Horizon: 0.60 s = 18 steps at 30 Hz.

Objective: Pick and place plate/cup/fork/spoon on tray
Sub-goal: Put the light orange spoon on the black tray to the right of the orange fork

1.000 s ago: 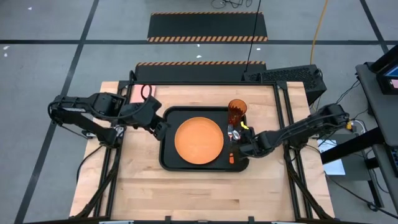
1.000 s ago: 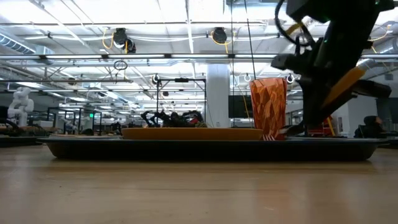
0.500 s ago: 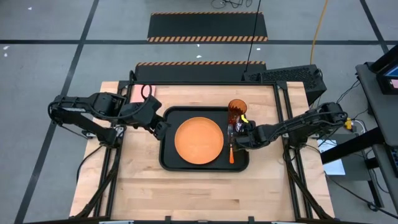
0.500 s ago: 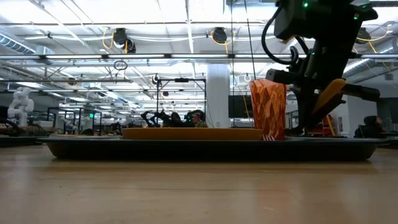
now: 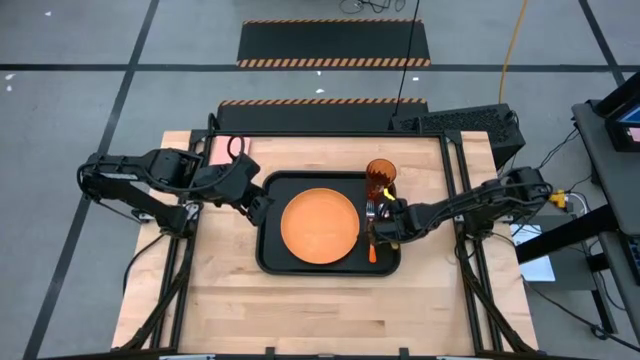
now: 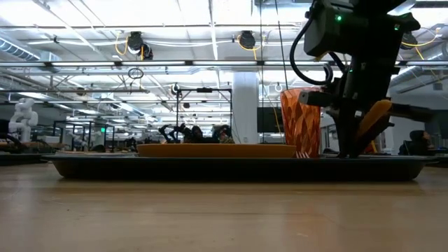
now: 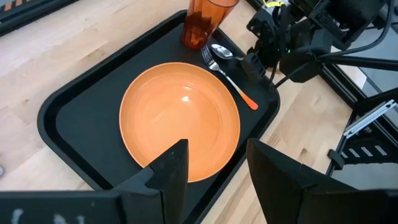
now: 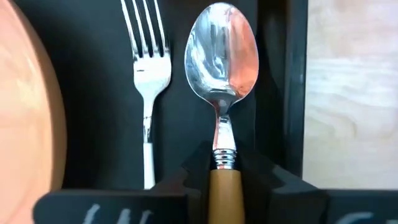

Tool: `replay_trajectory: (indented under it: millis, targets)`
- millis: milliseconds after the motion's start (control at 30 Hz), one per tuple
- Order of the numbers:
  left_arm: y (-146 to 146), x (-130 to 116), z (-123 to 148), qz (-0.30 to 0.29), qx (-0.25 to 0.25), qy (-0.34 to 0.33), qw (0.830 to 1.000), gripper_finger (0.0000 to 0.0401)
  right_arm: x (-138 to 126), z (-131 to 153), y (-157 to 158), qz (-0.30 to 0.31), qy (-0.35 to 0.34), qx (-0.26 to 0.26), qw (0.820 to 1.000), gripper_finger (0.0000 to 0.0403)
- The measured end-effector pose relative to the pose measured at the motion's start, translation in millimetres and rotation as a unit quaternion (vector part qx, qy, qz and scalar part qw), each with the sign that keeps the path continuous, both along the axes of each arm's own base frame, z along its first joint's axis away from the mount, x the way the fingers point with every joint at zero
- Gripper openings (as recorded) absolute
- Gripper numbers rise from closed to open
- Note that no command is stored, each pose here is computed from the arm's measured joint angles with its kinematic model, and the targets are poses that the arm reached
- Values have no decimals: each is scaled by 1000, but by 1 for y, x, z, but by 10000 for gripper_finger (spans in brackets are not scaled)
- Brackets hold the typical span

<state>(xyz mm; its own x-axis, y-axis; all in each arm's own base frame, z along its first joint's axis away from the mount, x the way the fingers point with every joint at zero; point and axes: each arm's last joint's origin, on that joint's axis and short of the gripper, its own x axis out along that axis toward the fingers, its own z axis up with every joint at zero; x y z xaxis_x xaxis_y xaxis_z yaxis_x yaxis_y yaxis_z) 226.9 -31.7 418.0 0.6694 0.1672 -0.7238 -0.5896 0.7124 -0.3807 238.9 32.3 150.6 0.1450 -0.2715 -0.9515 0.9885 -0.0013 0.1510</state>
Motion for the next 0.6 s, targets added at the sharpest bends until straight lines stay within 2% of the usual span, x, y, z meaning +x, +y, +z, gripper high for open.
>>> replay_trajectory:
  millis: [267,600]
  targets:
    - [0,0,0,1,2,0,1000,166,0,0,1,-8,2,20,1000,74]
    - [0,0,0,-1,3,0,1000,166,-4,9,2,4,-12,22,1000,84]
